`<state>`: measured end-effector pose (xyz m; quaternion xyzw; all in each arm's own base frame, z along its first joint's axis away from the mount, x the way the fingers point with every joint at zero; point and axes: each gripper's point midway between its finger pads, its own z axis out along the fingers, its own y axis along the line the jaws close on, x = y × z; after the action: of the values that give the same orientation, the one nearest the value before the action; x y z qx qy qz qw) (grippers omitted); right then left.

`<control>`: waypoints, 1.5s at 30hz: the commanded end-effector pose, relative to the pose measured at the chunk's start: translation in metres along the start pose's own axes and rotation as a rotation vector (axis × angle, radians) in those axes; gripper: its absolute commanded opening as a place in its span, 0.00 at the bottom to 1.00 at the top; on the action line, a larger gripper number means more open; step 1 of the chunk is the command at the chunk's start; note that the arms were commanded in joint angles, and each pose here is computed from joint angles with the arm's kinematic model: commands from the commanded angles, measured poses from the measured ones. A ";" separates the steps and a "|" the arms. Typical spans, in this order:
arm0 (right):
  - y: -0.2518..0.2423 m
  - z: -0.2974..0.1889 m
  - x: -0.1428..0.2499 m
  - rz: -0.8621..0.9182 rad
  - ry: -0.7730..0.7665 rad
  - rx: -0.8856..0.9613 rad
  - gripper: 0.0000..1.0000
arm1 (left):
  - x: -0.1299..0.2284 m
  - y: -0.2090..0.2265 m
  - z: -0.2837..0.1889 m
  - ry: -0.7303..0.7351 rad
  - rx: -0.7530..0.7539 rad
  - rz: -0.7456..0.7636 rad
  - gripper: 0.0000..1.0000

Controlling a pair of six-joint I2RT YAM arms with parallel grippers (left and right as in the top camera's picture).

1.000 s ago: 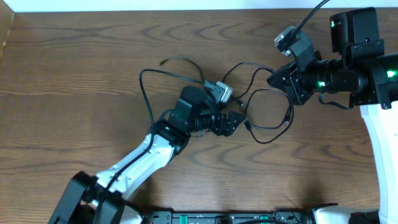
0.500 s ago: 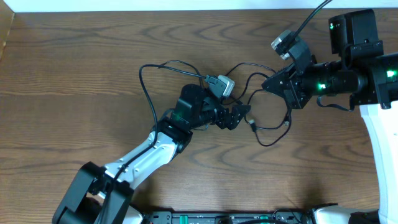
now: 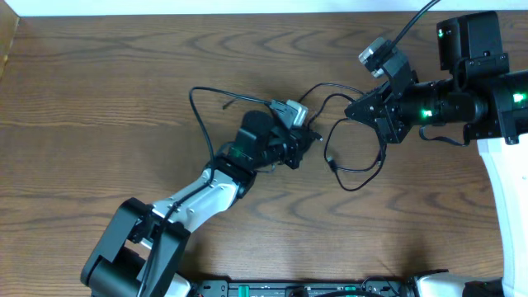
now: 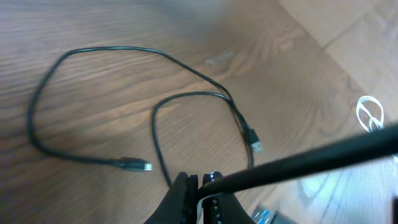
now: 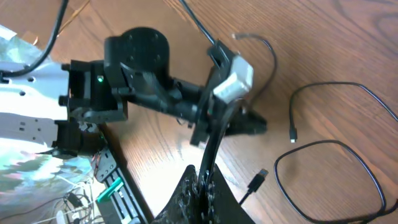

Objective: Untangle cables

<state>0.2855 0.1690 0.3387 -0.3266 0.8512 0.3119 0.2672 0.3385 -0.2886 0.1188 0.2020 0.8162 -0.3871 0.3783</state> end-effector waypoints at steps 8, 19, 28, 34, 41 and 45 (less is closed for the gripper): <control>-0.021 -0.012 0.002 0.017 -0.005 0.090 0.01 | -0.016 0.025 -0.018 -0.029 -0.016 -0.123 0.08; -0.070 -0.026 0.030 0.109 0.129 0.399 0.86 | -0.078 -0.032 -0.075 -0.197 0.069 -0.035 0.08; -0.045 -0.013 0.020 -0.007 0.102 0.261 0.99 | -0.076 -0.038 -0.104 -0.185 -0.011 0.006 0.08; -0.024 0.005 0.015 -0.090 0.097 0.100 0.99 | -0.075 -0.038 -0.104 -0.183 -0.011 0.008 0.08; -0.018 0.043 0.022 -0.105 0.188 -0.013 0.85 | -0.075 -0.038 -0.104 -0.183 -0.011 0.008 0.08; -0.014 0.065 0.027 -0.116 0.240 -0.056 0.80 | -0.075 -0.038 -0.104 -0.182 -0.011 0.008 0.12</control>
<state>0.2990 0.1789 0.2773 -0.3904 0.8641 0.2597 0.1829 0.3121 -0.2357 0.2319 0.1639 0.7846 -0.4051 0.4397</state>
